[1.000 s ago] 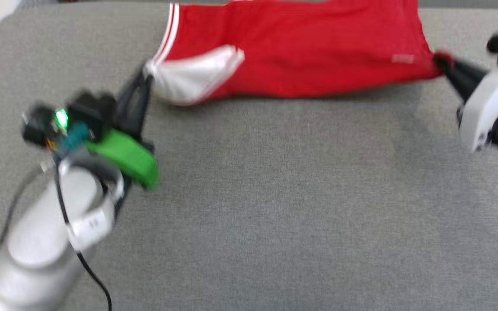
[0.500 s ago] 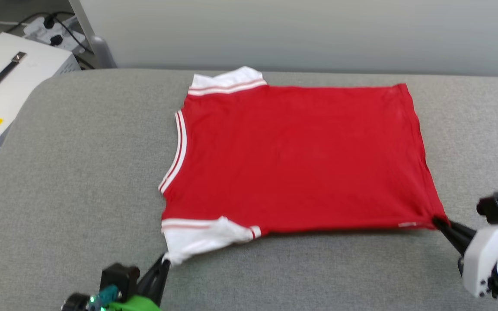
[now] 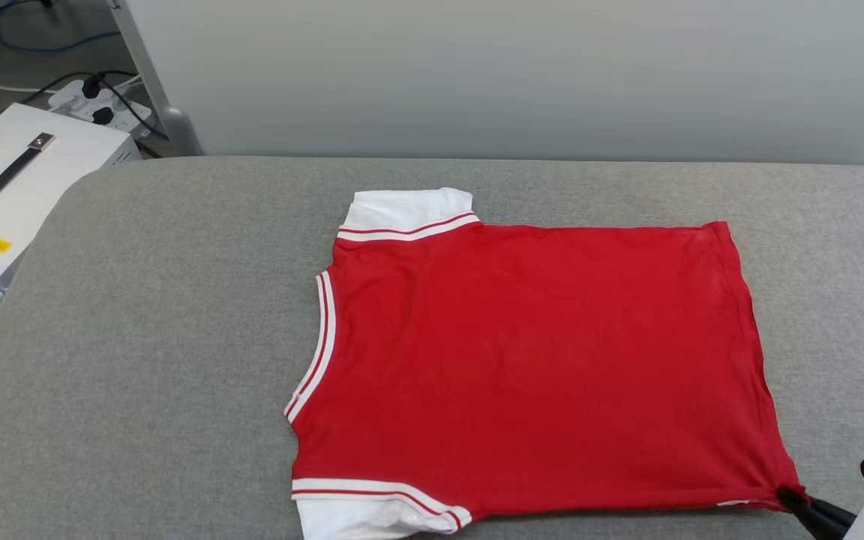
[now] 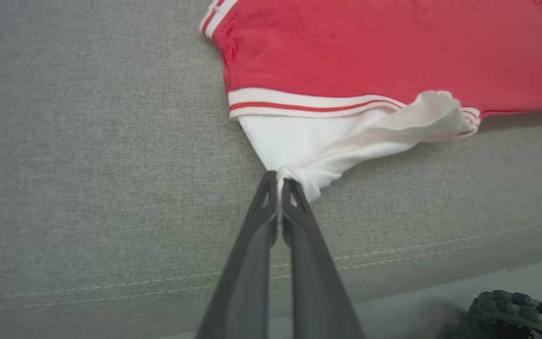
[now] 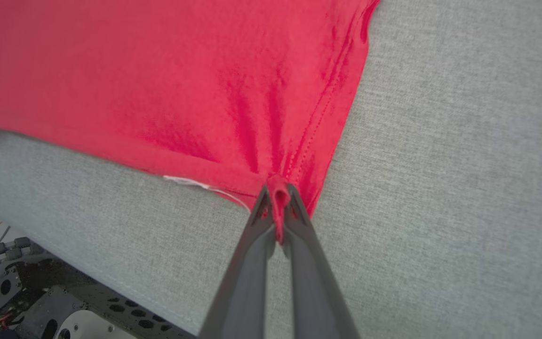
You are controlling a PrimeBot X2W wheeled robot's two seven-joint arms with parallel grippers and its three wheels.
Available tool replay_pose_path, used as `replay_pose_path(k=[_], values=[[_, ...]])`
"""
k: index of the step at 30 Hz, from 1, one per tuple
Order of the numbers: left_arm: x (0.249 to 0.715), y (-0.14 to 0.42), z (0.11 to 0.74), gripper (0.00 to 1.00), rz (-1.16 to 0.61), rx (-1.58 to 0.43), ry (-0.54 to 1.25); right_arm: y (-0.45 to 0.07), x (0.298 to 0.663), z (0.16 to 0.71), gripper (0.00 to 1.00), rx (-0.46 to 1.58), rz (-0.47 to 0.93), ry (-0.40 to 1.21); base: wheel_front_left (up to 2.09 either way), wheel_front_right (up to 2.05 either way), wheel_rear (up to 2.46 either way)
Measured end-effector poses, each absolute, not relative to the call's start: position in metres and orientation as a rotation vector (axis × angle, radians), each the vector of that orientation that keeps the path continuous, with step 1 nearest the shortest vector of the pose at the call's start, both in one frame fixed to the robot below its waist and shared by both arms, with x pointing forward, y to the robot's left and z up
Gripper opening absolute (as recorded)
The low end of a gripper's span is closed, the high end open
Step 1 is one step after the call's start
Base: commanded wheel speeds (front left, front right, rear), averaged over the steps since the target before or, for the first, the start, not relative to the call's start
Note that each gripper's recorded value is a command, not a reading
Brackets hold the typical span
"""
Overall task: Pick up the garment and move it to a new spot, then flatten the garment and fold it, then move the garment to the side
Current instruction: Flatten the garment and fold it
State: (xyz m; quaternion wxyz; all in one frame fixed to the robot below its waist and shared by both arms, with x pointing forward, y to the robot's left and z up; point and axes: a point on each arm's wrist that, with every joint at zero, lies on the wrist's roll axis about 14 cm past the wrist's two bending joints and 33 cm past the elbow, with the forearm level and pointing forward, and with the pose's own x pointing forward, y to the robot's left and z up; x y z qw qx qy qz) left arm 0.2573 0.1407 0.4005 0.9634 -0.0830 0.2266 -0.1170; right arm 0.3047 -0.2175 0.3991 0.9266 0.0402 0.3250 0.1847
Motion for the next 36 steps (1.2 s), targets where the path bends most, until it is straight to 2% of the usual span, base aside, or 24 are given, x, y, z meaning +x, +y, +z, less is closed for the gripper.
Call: replay_pose_path(k=[4, 15, 22, 29, 36], values=[[0.283, 0.14, 0.418, 0.0, -0.278, -0.134, 0.387, -0.211, 0.325, 0.415, 0.0, 0.116, 0.375, 0.618, 0.0, 0.0, 0.0], [0.399, 0.142, 0.476, 0.0, -0.415, 0.077, 0.194, -0.204, 0.387, 0.45, 0.0, 0.161, 0.355, 0.528, 0.0, 0.0, 0.0], [0.446, 0.144, 0.448, 0.0, -0.434, 0.112, 0.267, -0.206, 0.423, 0.443, 0.0, 0.162, 0.327, 0.546, 0.0, 0.0, 0.0], [0.463, 0.142, 0.399, 0.0, -0.44, 0.097, 0.372, -0.218, 0.449, 0.418, 0.0, 0.162, 0.272, 0.583, 0.0, 0.0, 0.0], [0.462, 0.143, 0.365, 0.0, -0.436, 0.074, 0.439, -0.215, 0.444, 0.377, 0.0, 0.147, 0.265, 0.678, 0.0, 0.0, 0.0]])
